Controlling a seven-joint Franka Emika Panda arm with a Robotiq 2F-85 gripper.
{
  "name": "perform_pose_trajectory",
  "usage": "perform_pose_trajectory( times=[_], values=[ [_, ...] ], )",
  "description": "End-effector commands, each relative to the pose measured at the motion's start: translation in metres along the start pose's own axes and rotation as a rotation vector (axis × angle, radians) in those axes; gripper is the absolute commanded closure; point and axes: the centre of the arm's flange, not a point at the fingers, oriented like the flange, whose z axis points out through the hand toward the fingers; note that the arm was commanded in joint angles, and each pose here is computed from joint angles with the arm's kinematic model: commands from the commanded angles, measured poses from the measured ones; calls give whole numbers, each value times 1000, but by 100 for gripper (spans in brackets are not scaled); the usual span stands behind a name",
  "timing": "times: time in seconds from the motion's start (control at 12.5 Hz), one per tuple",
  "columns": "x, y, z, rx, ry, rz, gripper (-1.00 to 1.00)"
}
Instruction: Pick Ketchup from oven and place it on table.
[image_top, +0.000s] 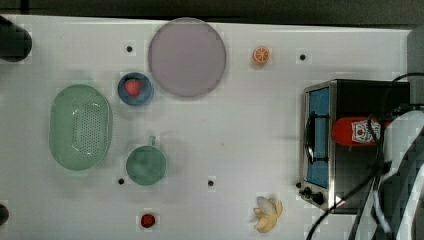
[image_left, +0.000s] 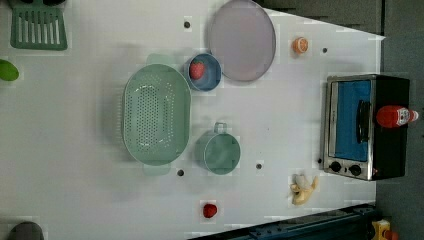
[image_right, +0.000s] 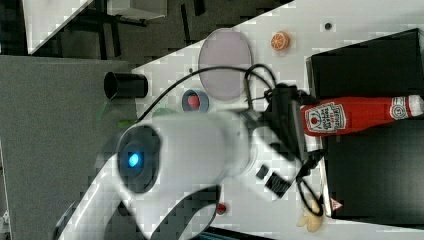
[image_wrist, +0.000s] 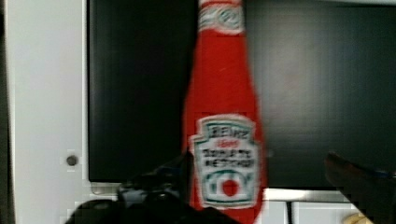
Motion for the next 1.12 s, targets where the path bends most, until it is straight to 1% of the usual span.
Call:
perform_pose_trajectory(
  times=[0.08,0.24,0.56,0.72,0.8,0.88,1.04,1.12],
  values=[
    [-10,-23,13,20,-14,11,-100],
    [-1,-25,32,16,14,22,-100],
    [0,-23,64,-26,-16,39,-100],
    [-1,-20,74,-33,-32,49,-100],
    [-2,-20,76,-33,-31,49,-100],
    [-1,-20,77,-26,-23,50,-92],
    [-1,-21,80,-15,-13,48,-43],
    [-1,-20,81,-15,-12,49,-26]
  ],
)
